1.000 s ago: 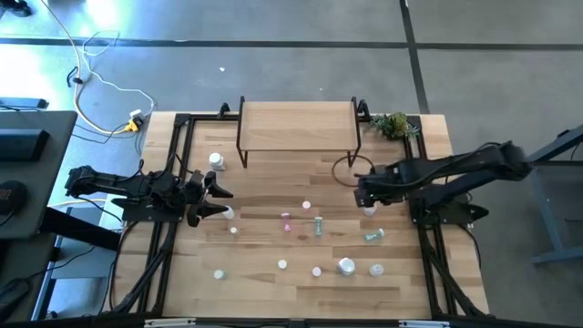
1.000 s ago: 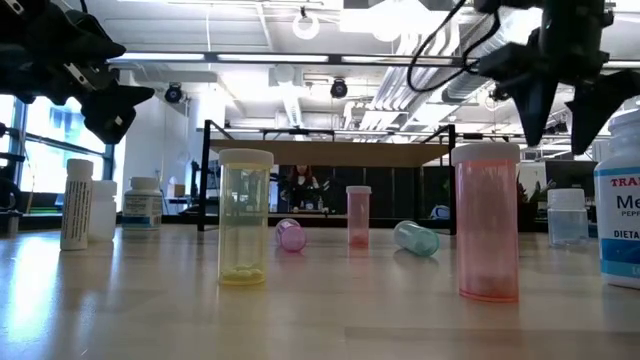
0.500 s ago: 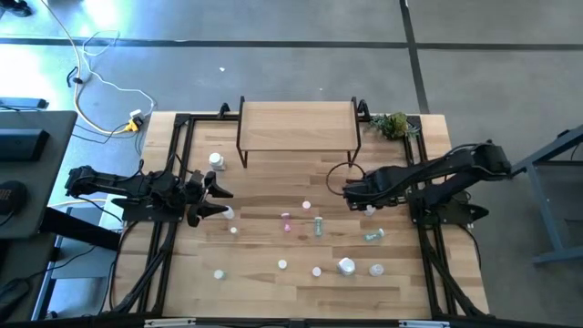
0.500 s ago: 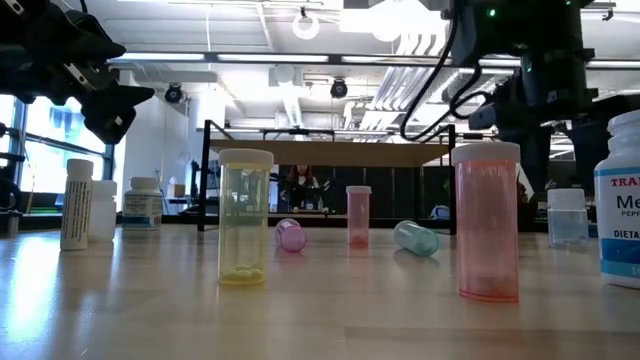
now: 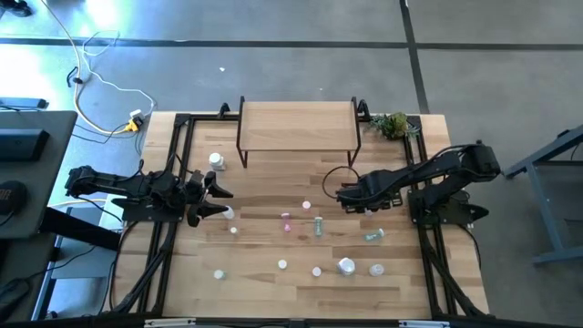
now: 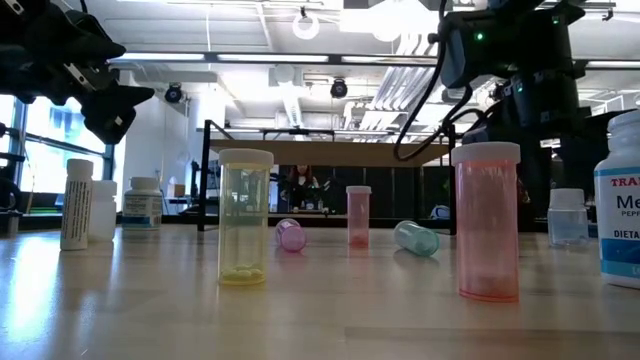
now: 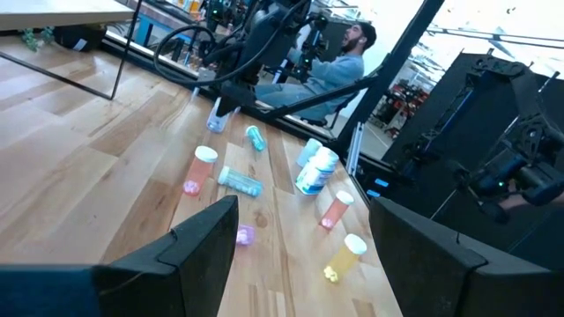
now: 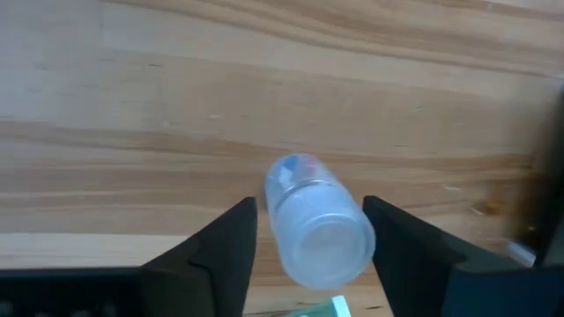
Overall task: Pick and place medicine bottles onto shelf by color
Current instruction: Put the right transparent medicine bottle on the shelf
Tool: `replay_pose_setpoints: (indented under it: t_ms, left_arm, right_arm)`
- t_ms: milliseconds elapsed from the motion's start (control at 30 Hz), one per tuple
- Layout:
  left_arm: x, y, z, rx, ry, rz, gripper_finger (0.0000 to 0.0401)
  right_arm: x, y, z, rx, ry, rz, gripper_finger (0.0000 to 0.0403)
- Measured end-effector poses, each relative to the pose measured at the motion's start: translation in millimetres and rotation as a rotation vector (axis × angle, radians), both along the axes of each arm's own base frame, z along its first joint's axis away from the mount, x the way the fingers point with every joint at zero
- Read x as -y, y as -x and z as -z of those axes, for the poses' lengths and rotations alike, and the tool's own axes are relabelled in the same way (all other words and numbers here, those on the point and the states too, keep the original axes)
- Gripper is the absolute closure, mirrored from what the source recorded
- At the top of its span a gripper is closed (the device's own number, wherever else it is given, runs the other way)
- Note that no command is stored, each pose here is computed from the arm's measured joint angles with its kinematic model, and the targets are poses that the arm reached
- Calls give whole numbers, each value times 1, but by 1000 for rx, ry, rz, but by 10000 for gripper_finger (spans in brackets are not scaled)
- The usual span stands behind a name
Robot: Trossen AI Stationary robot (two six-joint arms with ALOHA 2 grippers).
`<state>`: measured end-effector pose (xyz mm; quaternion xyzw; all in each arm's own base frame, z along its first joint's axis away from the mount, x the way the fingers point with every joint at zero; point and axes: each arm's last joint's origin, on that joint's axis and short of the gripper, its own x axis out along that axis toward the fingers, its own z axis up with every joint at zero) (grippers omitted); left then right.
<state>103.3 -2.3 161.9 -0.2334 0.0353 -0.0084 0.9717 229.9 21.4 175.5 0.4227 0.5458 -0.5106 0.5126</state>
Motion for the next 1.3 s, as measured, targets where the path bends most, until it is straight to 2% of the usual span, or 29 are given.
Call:
replay_pose_setpoints:
  t_ms: [267,467,667,1100,1300]
  left_arm:
    - [0,0,0,0,-1,0,153]
    - [0,0,0,0,-3,0,153]
    - [0,0,0,0,-3,0,153]
    - [-2,0,0,0,-7,-58,153]
    - [-2,0,0,0,-7,-64,153]
  right_arm:
    - [0,0,0,0,-11,-1,278]
    - [-2,-1,0,6,-73,-19,279]
    - [-5,-12,-4,110,-132,-32,279]
    - [-3,-52,-81,362,2,-89,279]
    - [2,-64,-120,477,70,-178,279]
